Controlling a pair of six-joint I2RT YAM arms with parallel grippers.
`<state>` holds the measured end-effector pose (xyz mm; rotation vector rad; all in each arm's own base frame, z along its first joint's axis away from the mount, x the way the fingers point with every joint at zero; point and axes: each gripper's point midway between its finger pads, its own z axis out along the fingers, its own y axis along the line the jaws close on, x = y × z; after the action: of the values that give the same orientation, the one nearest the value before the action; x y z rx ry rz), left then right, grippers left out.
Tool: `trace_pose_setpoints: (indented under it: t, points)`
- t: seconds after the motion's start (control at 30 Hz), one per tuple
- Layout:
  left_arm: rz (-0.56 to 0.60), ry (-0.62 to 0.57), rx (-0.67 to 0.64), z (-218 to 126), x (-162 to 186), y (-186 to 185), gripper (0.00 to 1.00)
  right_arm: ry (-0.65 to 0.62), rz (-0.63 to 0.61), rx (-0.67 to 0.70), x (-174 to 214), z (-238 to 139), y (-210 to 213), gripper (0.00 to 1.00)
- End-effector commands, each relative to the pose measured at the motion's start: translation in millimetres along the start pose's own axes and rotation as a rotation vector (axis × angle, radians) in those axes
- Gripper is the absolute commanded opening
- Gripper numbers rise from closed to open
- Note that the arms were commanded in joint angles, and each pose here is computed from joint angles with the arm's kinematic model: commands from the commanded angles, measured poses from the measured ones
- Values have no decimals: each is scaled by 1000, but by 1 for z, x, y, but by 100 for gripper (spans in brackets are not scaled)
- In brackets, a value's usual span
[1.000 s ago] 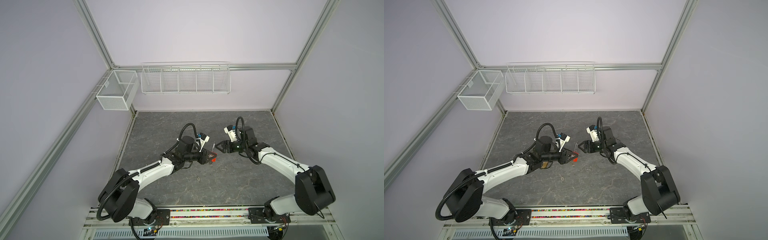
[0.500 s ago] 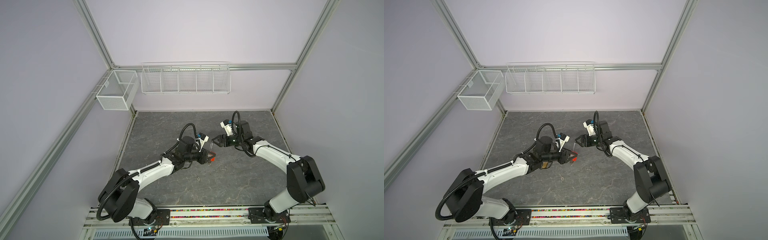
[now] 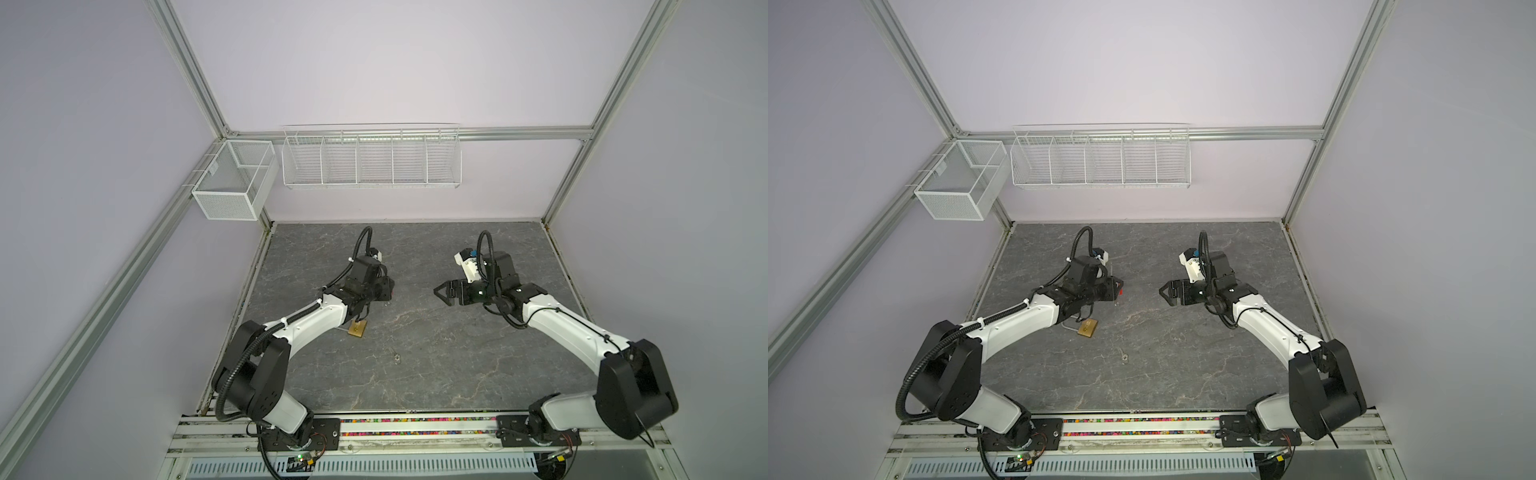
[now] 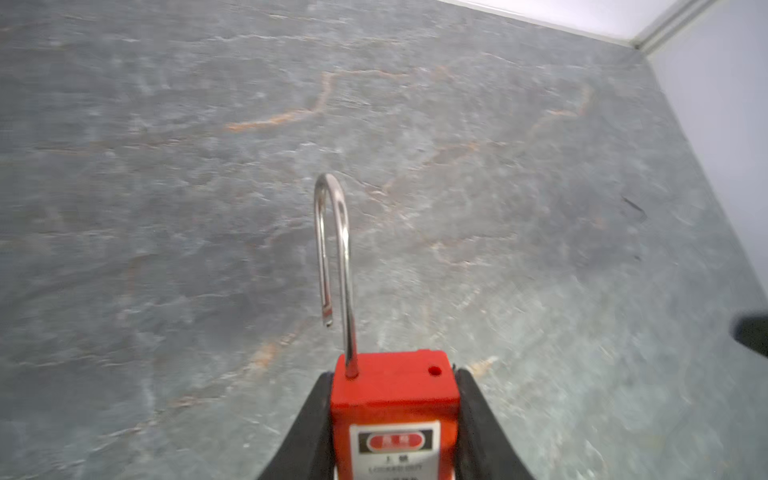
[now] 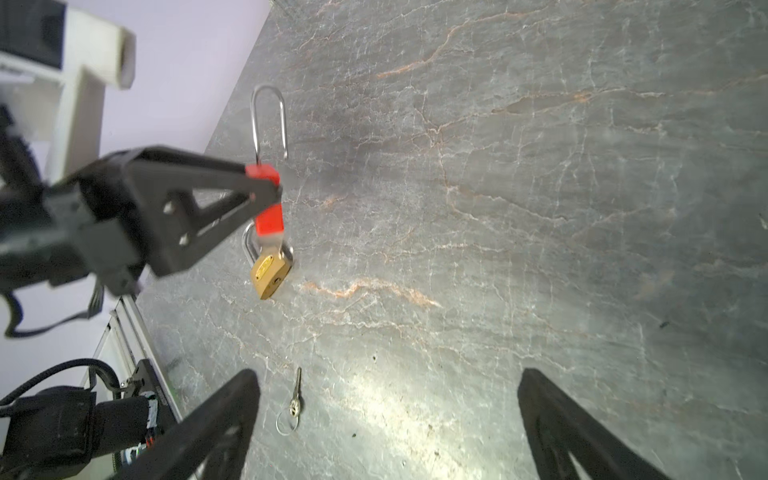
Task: Unlock with the key
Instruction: 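Lower the opened red padlock onto the table with the left gripper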
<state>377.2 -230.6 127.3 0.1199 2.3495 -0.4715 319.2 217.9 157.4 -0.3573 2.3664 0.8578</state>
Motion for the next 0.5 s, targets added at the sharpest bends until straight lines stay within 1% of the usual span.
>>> trace_pose_setpoints:
  t: [0.0,0.1,0.13,0.17,0.3,0.47]
  points:
    - [-43,55,-168,11,-1,43,0,26,6,42,21,-11,-8,97]
    - [-48,133,-182,32,3,53,0,22,4,48,27,-22,-5,95]
    - [-37,153,-169,39,5,51,0,16,2,41,28,-26,-3,93]
    - [-32,165,-156,47,6,49,0,3,-5,25,29,-29,1,88]
    - [-38,220,-126,76,12,44,0,-64,-23,-44,30,-43,15,88]
    - [-69,290,-92,100,18,36,0,-136,-41,-49,32,-61,21,88]
